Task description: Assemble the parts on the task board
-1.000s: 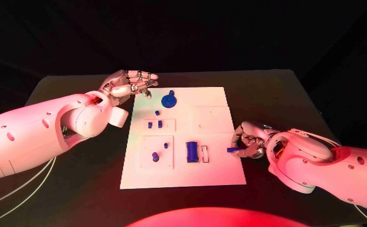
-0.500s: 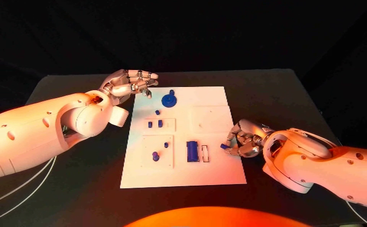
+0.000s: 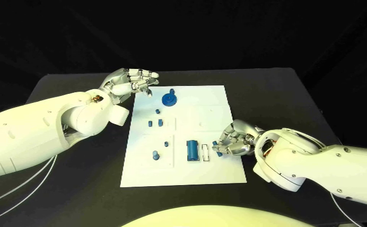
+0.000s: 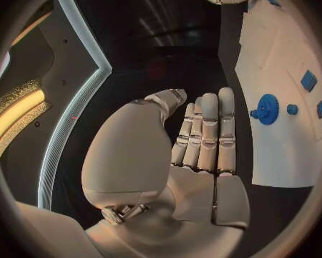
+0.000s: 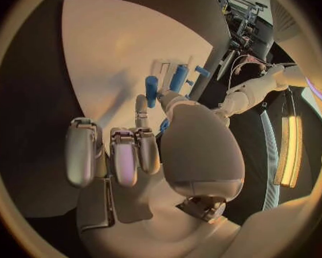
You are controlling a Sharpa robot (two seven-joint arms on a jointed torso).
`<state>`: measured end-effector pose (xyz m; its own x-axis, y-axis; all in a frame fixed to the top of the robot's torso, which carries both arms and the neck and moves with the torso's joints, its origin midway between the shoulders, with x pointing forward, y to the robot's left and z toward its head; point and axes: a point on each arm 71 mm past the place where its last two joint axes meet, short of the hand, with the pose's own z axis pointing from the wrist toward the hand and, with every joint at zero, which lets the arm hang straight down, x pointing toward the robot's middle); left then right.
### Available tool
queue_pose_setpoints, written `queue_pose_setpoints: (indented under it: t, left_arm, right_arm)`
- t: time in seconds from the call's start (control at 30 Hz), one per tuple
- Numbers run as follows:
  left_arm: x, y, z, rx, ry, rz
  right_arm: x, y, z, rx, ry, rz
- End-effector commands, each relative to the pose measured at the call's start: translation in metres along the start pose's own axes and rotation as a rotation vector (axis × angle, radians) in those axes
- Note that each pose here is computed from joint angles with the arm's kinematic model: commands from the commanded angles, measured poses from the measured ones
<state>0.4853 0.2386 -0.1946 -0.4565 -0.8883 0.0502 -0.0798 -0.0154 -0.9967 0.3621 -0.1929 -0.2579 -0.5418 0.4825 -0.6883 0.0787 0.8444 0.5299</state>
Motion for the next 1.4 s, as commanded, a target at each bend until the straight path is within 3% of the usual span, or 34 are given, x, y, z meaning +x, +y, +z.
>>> queue_pose_setpoints:
  t: [0.03, 0.73, 1.4]
  left_arm:
    - [0.0027, -0.0012, 0.0005, 0.011, 0.016, -0.009]
    - [0.0031, -0.0011, 0.0009, 0.01, 0.018, -0.01]
    - [0.0024, -0.0009, 0.0009, 0.009, 0.015, -0.009]
  right_arm:
    - [0.005, 0.003, 0.002, 0.009, 0.041, 0.044]
    - [0.019, 0.015, 0.009, -0.014, 0.089, 0.051]
    - [0.02, 0.013, 0.014, -0.009, 0.1, 0.027]
